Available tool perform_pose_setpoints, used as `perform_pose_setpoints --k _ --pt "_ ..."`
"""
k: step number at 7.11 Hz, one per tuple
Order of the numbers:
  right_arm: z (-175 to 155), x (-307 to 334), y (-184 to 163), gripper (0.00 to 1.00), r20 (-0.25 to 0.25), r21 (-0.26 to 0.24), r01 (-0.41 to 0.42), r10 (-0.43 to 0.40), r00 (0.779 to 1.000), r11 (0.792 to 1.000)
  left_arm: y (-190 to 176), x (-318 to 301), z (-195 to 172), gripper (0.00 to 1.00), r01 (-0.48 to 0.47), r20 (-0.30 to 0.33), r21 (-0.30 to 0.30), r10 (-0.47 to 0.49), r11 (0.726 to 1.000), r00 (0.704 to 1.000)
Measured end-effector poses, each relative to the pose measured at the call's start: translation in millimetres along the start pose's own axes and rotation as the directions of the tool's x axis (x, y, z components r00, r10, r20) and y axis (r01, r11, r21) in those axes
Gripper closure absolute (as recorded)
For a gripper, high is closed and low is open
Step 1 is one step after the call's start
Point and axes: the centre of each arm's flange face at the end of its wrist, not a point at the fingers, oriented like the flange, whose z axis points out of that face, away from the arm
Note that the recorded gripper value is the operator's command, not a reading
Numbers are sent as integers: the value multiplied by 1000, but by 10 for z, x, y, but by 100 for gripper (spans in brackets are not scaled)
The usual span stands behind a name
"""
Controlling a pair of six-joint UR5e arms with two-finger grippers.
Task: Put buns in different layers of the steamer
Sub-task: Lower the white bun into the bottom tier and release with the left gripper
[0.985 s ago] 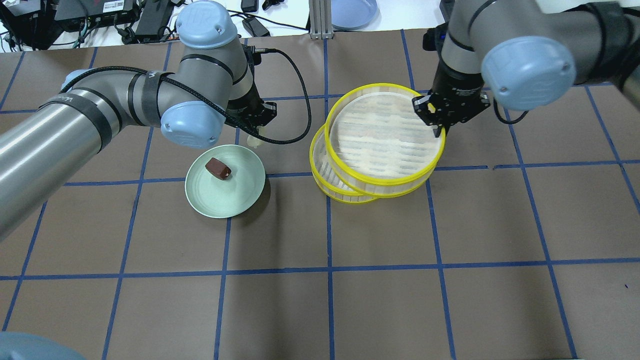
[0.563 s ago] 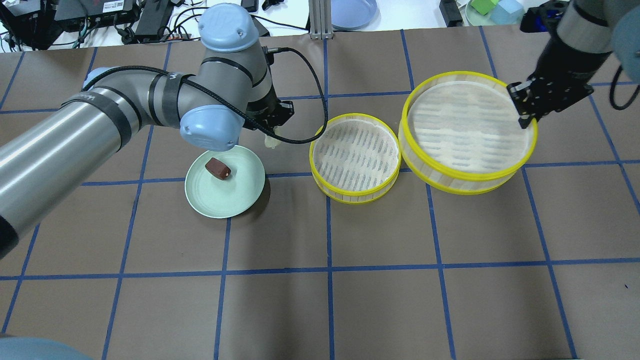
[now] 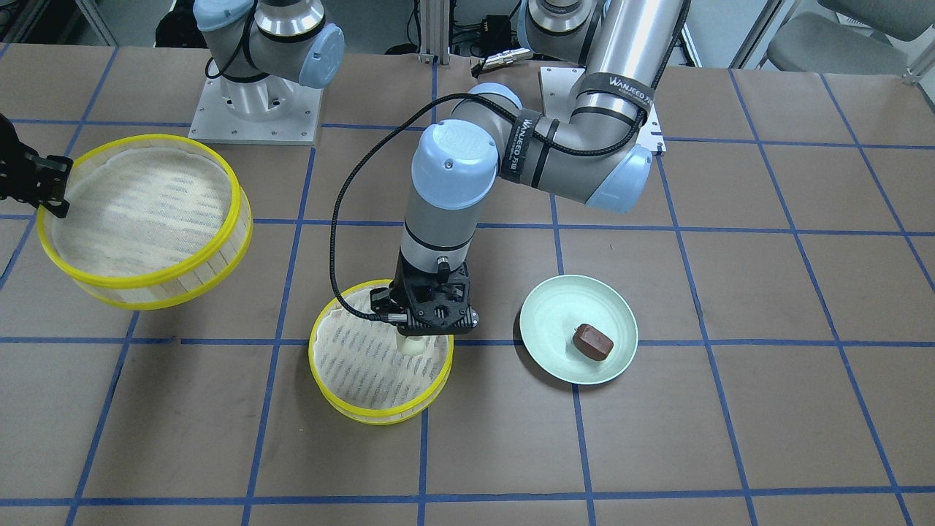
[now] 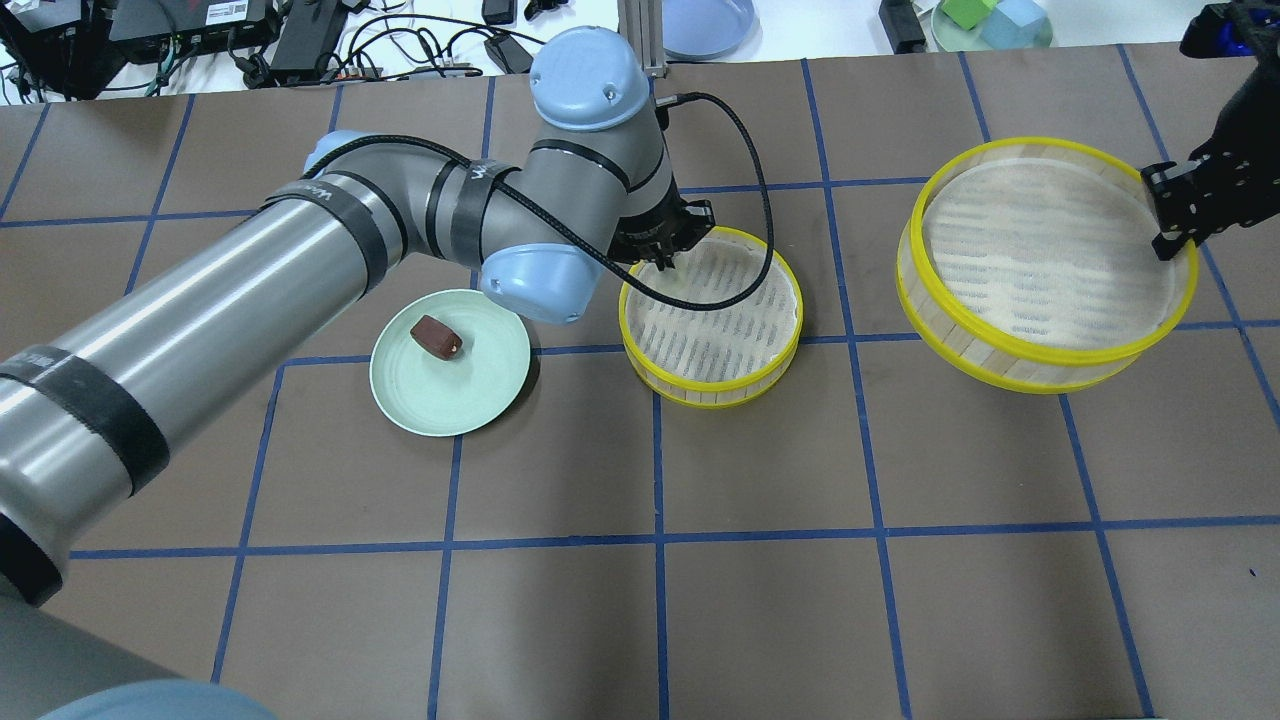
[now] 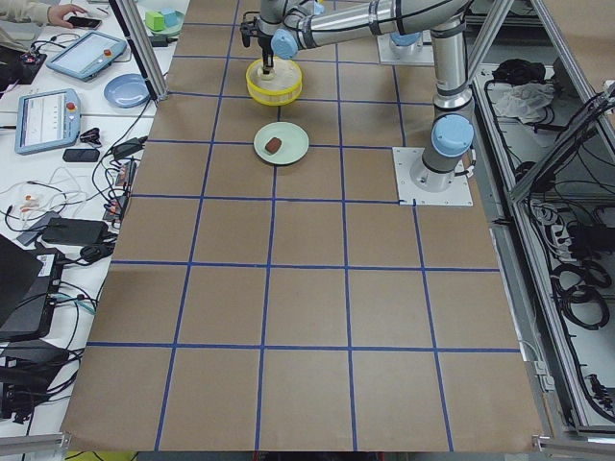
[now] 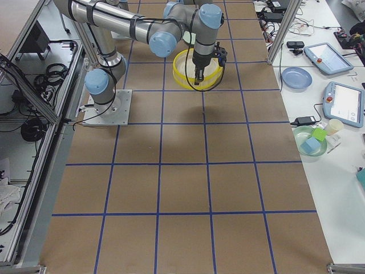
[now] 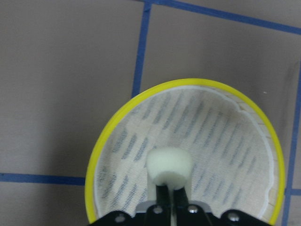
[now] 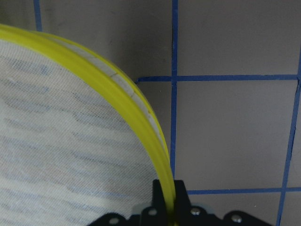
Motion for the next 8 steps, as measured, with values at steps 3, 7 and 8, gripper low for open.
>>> perform_pose_setpoints --k 3,7,8 --pt "24 62 32 100 8 -19 5 -5 1000 1000 112 157 341 0 -46 -35 -9 45 999 998" --pt "33 72 46 100 13 -27 4 -3 1000 1000 239 190 399 0 -70 -34 -25 69 997 997" --pt "36 71 47 100 14 -27 4 -3 1000 1000 269 175 417 0 -73 -30 -30 72 997 997"
